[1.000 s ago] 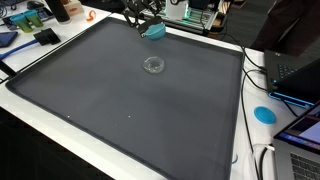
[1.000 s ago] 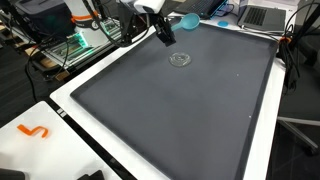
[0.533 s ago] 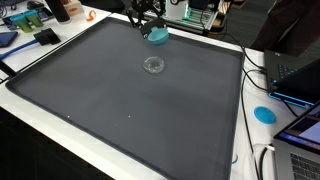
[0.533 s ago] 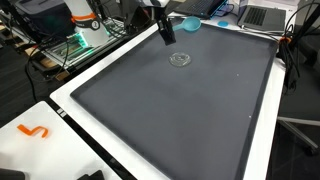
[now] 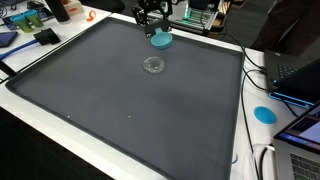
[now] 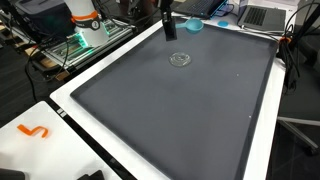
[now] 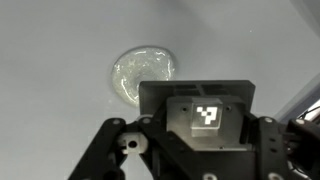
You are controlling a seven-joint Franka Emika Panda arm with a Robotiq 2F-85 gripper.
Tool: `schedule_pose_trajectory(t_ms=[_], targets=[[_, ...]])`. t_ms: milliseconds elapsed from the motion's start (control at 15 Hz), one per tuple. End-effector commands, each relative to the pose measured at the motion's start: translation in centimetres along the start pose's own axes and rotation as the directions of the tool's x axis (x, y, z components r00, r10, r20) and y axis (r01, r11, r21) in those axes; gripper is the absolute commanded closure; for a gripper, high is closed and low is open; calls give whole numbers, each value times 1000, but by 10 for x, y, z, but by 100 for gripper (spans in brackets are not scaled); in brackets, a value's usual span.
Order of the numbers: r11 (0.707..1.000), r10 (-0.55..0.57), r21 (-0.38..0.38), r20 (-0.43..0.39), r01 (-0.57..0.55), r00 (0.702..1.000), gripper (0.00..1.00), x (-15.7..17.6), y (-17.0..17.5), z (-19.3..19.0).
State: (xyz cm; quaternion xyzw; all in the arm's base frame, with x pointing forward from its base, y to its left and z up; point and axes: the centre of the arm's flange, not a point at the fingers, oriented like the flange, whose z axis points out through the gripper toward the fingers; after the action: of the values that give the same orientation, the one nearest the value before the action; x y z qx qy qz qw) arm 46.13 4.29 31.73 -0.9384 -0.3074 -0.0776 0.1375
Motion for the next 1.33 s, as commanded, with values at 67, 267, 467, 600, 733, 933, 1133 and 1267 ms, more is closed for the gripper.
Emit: schedule_pose_trajectory(t_ms=[67,267,467,600,733,933,1133,1267], targets=[[995,72,-77,55,-67,996,69,11,-31,-7],[986,118,-133,93,-105,989,69,23,-45,-5],[974,135,-199,133,-107,982,69,38,-61,0],[964,145,-247,157,-104,977,69,48,-72,3],[952,161,-289,171,-107,972,69,58,-81,6],[935,181,-338,187,-110,965,69,72,-93,7],[923,187,-371,205,-100,961,69,87,-103,4],[915,196,-392,211,-101,958,69,96,-107,1]])
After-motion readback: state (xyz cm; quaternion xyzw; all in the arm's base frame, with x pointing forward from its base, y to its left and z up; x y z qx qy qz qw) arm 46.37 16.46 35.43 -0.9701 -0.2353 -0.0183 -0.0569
